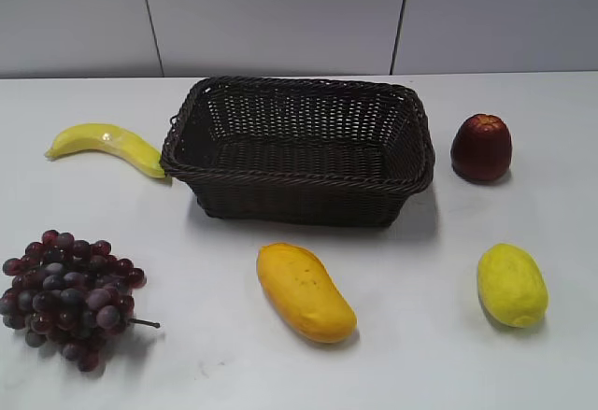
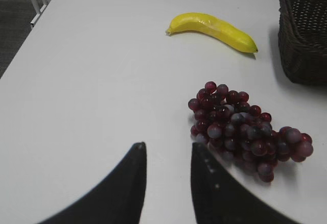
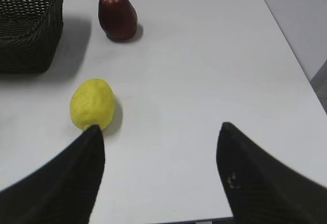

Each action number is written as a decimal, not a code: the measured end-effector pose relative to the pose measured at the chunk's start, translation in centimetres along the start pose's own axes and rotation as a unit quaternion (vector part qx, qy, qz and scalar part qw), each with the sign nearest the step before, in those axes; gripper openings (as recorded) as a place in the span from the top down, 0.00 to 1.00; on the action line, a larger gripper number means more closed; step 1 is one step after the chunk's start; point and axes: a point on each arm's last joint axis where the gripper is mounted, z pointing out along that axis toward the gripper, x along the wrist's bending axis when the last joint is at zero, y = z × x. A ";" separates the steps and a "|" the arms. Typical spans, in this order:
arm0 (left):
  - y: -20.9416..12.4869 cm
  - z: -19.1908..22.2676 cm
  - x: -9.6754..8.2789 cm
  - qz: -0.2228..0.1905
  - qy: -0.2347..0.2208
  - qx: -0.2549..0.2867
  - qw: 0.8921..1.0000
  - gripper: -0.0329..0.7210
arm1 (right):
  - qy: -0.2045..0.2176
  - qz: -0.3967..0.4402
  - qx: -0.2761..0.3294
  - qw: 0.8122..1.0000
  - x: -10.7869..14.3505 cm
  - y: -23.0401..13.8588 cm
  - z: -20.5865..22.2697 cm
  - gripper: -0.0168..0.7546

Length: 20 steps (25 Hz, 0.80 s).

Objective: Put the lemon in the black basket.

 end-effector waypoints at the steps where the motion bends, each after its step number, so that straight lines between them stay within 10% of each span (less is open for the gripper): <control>1: 0.0 0.0 0.0 0.000 0.000 0.000 1.000 0.64 | 0.000 0.000 0.000 1.000 0.0 0.0 0.0 0.26; 20: 0.0 0.0 0.0 0.000 0.000 0.000 1.000 0.64 | 0.011 0.030 -0.030 0.999 0.2 0.9 -0.1 0.26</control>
